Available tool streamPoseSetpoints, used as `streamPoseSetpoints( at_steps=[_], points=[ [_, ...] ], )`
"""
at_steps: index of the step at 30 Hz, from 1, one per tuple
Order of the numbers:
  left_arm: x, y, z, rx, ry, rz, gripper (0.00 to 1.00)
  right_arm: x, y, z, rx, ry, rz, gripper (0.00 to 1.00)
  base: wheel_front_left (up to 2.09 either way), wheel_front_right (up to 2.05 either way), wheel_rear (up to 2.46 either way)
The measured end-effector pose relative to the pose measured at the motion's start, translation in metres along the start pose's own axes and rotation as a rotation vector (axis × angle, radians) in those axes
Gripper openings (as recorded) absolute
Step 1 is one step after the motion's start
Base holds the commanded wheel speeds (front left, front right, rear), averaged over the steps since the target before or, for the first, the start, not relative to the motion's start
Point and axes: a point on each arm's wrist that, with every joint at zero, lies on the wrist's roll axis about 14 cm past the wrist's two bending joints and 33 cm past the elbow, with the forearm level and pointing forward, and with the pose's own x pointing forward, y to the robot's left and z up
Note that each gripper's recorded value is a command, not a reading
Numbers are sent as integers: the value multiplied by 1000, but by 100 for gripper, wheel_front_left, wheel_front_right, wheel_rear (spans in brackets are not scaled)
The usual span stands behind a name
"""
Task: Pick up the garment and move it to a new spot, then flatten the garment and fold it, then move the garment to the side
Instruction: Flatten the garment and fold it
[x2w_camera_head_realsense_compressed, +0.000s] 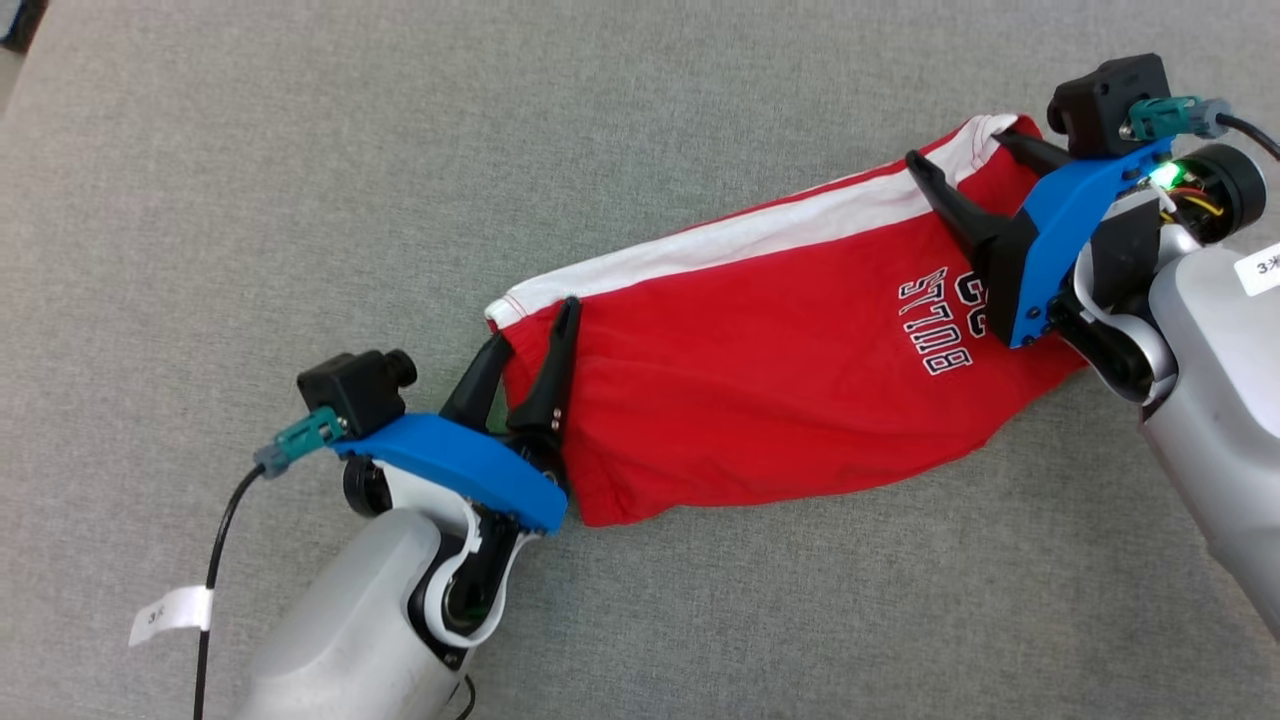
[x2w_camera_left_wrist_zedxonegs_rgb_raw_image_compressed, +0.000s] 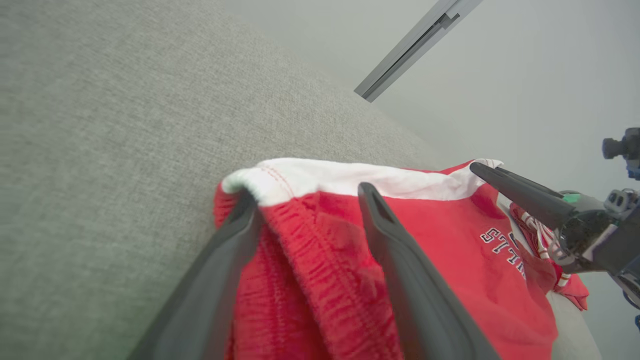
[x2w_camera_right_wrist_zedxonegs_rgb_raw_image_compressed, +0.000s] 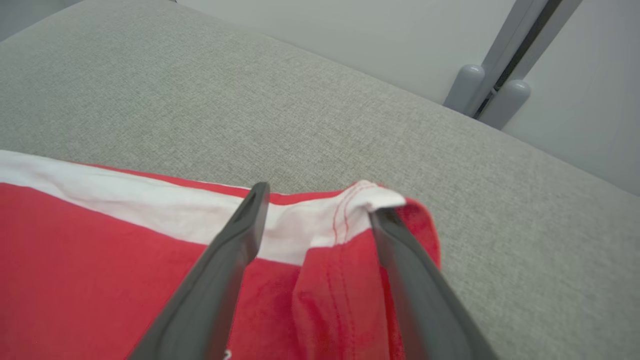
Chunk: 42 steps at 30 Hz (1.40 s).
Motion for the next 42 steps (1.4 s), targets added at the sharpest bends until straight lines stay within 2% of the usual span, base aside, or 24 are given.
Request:
streamPoseSetpoints(
  at_steps=[9,17,21,27,31,37,42],
  points=[
    [-33,2,-4,3,-6,14,100,-28,7,-7,23,40,-8,100,0,0,0],
    [-57,5,9,-6,-75,28,100,-59,-1,-9,73,20,-66,100,0,0,0],
    [-61,7,31,70,-141,37,100,-70,-11,-8,87,-5,-111,100,0,0,0],
    [-59,-2,81,277,-302,36,100,-69,-24,-15,186,-25,-168,100,0,0,0],
    [-55,-6,91,404,-345,48,100,-65,-24,-26,224,-7,-190,100,0,0,0],
    [-53,3,75,463,-314,76,100,-57,-26,-41,265,28,-232,100,0,0,0],
    [-57,15,69,456,-300,107,100,-48,-27,-49,283,47,-268,100,0,0,0]
  ],
)
